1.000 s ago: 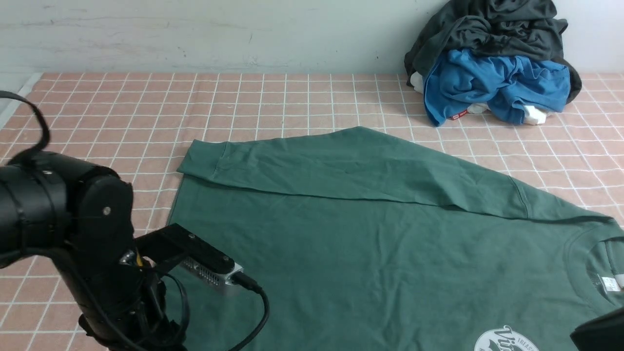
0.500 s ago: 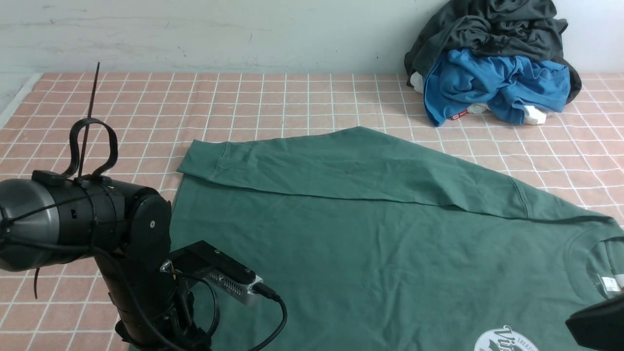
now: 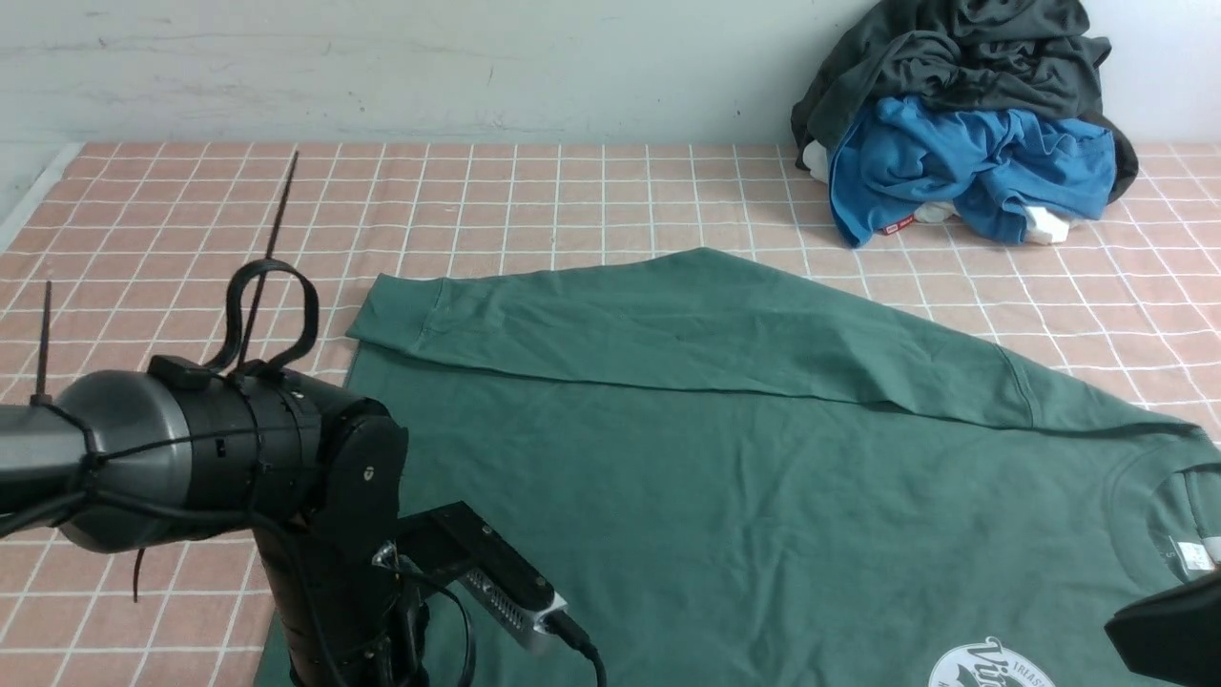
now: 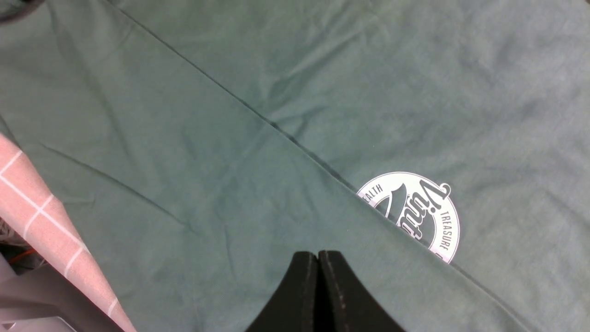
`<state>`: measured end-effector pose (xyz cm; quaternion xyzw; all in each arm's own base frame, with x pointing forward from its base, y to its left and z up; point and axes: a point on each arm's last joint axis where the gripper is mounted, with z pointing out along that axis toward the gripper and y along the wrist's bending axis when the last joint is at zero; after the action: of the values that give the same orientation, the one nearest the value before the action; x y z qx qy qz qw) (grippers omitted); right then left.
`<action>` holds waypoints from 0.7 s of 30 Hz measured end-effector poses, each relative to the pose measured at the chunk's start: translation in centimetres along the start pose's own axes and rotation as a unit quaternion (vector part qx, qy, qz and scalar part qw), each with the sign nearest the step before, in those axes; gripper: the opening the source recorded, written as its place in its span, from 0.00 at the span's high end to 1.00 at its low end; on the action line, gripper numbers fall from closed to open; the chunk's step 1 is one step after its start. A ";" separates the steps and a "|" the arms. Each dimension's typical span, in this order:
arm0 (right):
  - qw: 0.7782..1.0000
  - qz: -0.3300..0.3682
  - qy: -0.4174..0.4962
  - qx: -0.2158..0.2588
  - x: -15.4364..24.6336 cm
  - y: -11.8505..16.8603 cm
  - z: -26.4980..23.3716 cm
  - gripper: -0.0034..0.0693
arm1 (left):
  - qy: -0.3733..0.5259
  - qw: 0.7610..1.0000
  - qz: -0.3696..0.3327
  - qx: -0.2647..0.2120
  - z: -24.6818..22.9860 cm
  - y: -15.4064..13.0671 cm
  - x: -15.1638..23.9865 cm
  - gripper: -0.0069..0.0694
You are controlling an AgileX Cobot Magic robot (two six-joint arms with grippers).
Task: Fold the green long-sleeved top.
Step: Use the left arm to clamp the cuff closest to it, then use the left arm to drag and place the cuff at the centered position on the left edge of the fabric
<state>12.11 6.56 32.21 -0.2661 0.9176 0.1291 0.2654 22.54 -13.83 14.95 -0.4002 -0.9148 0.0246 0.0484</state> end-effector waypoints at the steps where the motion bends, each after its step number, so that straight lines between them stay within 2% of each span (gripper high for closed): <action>1: 1.000 0.000 0.000 0.000 0.0 0.0 0.0 0.97 | 0.003 1.000 0.007 -0.004 0.0 -0.1 0.0 0.87; 9: 1.000 0.000 0.000 0.000 0.0 0.0 0.0 0.97 | 0.026 0.998 0.006 -0.050 -1.6 0.6 -0.9 0.87; 17: 1.000 0.000 -0.001 0.000 0.0 0.0 0.0 0.97 | -0.071 0.988 0.022 -0.138 -9.6 2.6 -5.6 0.87; 21: 1.000 0.000 -0.001 0.000 0.0 0.0 0.0 0.97 | -0.091 0.985 0.008 -0.148 -11.7 4.0 -6.8 0.87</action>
<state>12.12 6.56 32.22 -0.2659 0.9174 0.1291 0.2663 31.33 -16.07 25.77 -0.4063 -0.9058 -0.0743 -0.0946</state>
